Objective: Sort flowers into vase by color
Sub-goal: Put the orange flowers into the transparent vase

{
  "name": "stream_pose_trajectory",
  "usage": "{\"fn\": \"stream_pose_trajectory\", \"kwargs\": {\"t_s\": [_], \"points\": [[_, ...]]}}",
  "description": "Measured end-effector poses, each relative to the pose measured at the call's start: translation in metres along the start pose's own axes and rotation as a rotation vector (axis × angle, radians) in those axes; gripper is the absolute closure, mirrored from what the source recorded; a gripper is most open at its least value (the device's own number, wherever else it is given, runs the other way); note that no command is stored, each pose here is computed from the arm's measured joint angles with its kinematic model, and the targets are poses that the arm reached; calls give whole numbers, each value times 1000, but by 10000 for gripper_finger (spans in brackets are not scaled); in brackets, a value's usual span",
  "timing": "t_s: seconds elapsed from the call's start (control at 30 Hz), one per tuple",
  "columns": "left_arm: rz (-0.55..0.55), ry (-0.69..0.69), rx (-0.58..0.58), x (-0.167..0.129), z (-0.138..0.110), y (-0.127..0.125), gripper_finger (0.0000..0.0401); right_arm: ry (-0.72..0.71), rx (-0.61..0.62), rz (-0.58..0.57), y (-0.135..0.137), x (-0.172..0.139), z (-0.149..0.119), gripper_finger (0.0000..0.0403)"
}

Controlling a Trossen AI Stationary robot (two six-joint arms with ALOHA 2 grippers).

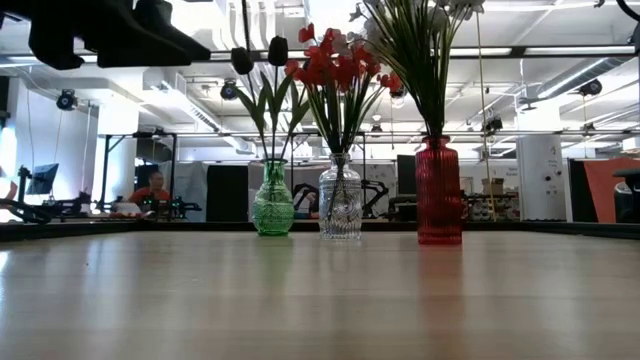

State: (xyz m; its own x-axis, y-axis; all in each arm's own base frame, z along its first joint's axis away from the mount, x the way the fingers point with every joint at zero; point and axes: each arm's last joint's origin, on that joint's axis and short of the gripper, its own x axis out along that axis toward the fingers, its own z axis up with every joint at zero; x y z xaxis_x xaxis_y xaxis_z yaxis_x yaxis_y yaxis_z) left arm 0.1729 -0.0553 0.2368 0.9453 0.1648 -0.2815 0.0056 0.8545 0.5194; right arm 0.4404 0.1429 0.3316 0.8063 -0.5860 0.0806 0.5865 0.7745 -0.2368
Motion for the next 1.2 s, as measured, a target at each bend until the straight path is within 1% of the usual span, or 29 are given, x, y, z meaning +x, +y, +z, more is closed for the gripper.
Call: {"fn": "stream_pose_trajectory", "kwargs": {"t_s": [0.07, 0.13, 0.2, 0.27, 0.3, 0.33, 0.4, 0.47, 0.6, 0.73, 0.93, 1.03, 1.13, 1.2], "points": [[1, -2, -1, 0, 0, 0, 174, -49, -61, -4, 8, 0, -19, 387], [1, -2, -1, -1, 0, 0, 174, -139, -130, -39, 14, -2, -35, 387], [0, 1, 0, -1, 0, 0, 174, -253, -158, -117, 14, -10, -45, 387], [-5, 11, 7, -1, -1, 0, 174, -325, -147, -222, 8, -19, -55, 387], [-6, 15, 9, -1, -2, 0, 174, -285, -188, -242, 9, -20, -61, 387], [-8, 19, 12, -1, -2, 0, 174, -242, -198, -269, 7, -19, -62, 387], [-8, 20, 12, -1, -2, 0, 174, -102, -214, -332, 3, -13, -70, 387], [-7, 18, 11, -2, -2, 0, 174, -34, -216, -359, 1, -6, -73, 387], [-5, 15, 9, -2, -2, 1, 174, -12, -201, -376, -4, -3, -67, 387], [-6, 17, 10, -2, -2, 1, 174, 85, -169, -465, -18, 4, -59, 387], [-3, 9, 4, -3, -1, 2, 174, 150, -123, -553, -34, 20, -65, 387], [0, 4, -3, -5, -1, 3, 174, 188, -146, -579, -37, 28, -68, 387], [1, 1, -11, -6, -1, 4, 174, 212, -132, -607, -39, 35, -59, 387], [0, 2, -11, -6, -1, 4, 174, 211, -132, -600, -37, 36, -48, 387]]}}
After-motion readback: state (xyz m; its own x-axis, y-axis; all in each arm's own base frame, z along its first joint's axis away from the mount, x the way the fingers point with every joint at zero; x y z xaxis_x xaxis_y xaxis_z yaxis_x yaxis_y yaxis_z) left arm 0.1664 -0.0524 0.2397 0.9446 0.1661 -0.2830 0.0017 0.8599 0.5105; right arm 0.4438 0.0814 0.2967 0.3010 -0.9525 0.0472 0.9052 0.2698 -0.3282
